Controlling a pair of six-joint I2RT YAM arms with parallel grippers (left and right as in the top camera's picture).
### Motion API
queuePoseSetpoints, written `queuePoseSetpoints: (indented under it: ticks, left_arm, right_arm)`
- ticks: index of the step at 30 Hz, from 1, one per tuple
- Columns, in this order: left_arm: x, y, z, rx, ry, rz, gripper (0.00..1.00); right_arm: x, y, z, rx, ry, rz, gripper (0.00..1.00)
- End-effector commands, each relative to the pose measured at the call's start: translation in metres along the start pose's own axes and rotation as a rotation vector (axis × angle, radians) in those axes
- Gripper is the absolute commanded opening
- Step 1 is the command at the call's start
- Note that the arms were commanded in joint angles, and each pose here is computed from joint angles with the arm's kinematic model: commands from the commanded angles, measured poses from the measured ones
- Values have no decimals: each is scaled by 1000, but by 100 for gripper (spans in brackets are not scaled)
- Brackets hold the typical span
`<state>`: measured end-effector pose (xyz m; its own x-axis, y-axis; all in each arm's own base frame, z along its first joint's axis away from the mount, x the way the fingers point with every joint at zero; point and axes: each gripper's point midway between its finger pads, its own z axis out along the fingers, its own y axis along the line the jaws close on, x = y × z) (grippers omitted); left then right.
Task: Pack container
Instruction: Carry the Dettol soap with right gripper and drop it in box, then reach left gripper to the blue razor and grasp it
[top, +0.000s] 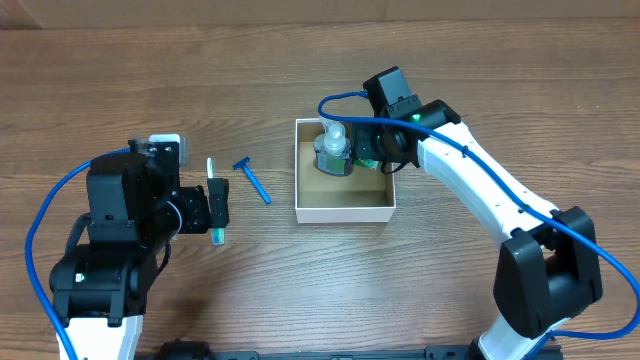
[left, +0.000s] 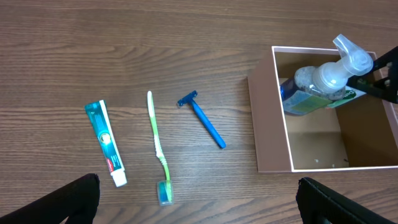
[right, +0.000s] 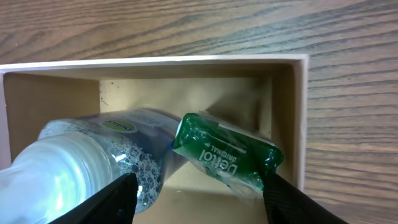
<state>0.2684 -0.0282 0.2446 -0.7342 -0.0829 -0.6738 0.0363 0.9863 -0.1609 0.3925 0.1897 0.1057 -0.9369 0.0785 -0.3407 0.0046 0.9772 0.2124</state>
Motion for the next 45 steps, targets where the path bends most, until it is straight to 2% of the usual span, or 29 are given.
queuePoseSetpoints:
  ticks: [1, 4, 5, 6, 9, 13, 19, 23, 28, 35, 45]
  left_arm:
    - [-8, 0, -5, -4, -23, 12, 100]
    - [-8, 0, -5, -5, -22, 12, 100]
    - [-8, 0, -5, -5, -22, 12, 100]
    - [-8, 1, -5, -6, -23, 12, 100]
    - [-11, 5, -5, -29, -34, 12, 100]
    - [-12, -3, -5, 14, -39, -2, 100]
    - [-7, -19, 3, 36, -5, -46, 100]
    - [3, -16, 38, -61, 93, -158, 100]
    - [31, -15, 116, -129, 298, -324, 100]
    - [59, -27, 194, -80, 438, -422, 100]
    - [94, -19, 239, -151, 524, -543, 100]
  right_arm:
    - [-44, 2, -76, 6, -241, 4, 67]
    - [-66, -26, -141, 81, -438, 92, 72]
    - [-70, -40, -162, 102, -487, 134, 89]
    - [-70, -56, -179, 121, -517, 171, 96]
    - [-62, -107, -199, 200, -508, 266, 100]
    - [-36, -181, -194, 324, -379, 455, 100]
    - [-9, -236, -167, 373, -277, 592, 100]
    - [11, -241, -127, 356, -161, 528, 100]
    - [21, -239, -104, 331, -83, 533, 100]
    - [21, -239, -104, 330, -84, 533, 100]
    - [20, -237, -103, 319, -81, 534, 100]
